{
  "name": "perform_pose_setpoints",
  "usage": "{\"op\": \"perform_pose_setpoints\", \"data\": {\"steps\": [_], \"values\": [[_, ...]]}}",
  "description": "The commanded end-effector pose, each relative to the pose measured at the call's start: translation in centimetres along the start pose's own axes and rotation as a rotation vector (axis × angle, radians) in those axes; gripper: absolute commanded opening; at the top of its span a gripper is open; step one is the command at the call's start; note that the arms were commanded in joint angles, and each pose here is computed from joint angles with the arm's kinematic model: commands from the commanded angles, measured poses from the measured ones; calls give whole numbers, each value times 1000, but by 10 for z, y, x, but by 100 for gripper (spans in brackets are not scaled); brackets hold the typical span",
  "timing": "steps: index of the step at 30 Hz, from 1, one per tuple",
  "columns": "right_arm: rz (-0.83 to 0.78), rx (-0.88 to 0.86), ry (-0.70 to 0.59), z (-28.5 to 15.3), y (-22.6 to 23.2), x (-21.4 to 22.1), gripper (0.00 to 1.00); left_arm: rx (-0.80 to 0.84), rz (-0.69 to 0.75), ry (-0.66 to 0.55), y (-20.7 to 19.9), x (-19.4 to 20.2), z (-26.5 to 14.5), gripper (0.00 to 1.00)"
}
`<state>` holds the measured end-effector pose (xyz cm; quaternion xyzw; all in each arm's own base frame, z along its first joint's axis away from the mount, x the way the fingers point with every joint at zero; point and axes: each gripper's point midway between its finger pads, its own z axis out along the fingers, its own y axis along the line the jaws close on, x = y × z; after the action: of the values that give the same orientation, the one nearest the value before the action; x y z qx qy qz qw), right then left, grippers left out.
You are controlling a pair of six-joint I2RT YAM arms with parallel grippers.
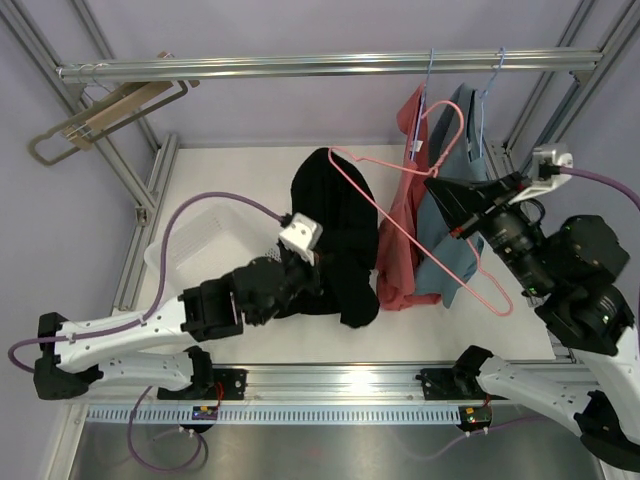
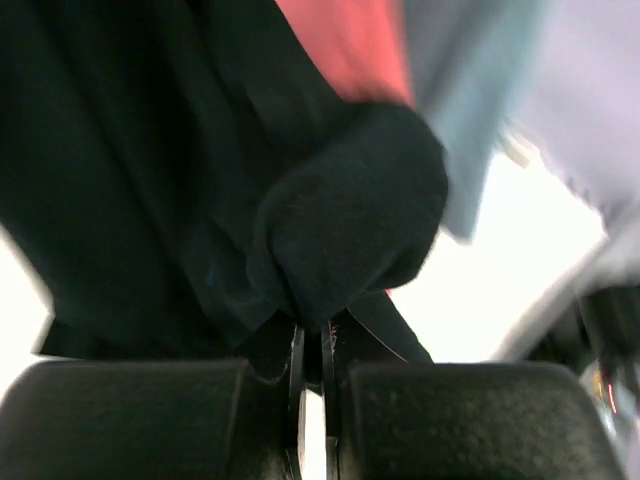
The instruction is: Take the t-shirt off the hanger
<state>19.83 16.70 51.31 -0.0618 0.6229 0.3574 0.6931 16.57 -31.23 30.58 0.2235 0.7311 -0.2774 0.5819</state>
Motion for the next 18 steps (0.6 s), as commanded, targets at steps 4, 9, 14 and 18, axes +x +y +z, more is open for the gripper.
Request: {"op": "perform_pose_setpoints", "data": {"steps": [4, 9, 14, 18], "values": [[95, -197, -60, -33, 33, -21, 0, -108, -94, -177, 56, -62, 27, 0], [115, -220, -86, -52, 36, -32, 0, -141, -94, -66, 80, -35, 77, 23], [90, -134, -119, -74, 15, -40, 0, -322, -177, 187, 130, 32, 108, 32], [76, -99, -118, -86, 5, -36, 0, -377, -224, 358, 147, 77, 121, 61]]}}
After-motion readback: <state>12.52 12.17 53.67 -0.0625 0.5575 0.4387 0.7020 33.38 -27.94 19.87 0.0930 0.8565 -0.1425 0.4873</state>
